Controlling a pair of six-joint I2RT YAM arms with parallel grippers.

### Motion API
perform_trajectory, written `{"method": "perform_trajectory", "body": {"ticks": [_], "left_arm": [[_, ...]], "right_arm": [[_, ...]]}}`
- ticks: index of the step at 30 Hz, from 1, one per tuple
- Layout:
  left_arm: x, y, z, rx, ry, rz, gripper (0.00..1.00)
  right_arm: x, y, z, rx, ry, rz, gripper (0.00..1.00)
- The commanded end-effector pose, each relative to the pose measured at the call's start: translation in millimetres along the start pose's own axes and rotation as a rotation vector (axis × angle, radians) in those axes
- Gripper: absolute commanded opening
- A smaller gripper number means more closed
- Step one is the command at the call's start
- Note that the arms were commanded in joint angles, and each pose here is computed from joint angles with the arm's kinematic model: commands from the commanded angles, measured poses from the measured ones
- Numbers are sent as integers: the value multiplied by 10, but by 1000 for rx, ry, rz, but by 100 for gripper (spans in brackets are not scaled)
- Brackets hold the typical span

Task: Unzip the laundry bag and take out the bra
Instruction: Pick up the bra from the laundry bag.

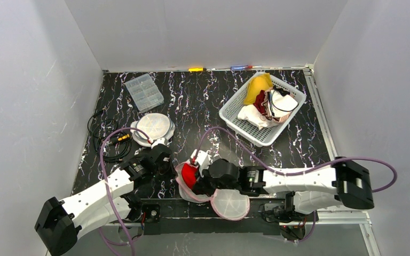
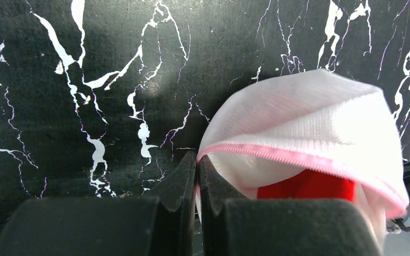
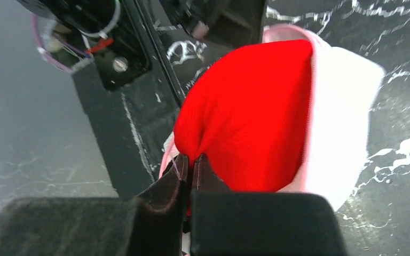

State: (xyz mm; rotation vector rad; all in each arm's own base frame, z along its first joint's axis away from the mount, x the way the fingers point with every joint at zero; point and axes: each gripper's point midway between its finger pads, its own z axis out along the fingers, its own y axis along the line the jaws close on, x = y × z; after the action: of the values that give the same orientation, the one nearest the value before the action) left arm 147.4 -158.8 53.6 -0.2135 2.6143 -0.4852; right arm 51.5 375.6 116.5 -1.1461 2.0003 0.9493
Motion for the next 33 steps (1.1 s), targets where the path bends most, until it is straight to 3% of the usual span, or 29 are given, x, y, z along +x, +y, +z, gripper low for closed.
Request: {"method": "perform_trajectory", "body": {"ticks": [1, 17, 25, 33], "left_arm": [[-28, 26, 2, -17, -8, 8, 0], [-71, -54, -16, 3, -11, 4, 0], [-42, -22, 37, -15, 1, 3, 0], [-43, -54, 60, -13, 11, 6, 0]], "right_arm": [[-688, 208, -311, -60, -213, -19, 1], [-1663, 363, -1106, -78, -531, 11, 1], [-2147, 533, -1588, -105, -605, -45, 1], [-2473, 415, -1985, 13, -637, -113, 1]]}}
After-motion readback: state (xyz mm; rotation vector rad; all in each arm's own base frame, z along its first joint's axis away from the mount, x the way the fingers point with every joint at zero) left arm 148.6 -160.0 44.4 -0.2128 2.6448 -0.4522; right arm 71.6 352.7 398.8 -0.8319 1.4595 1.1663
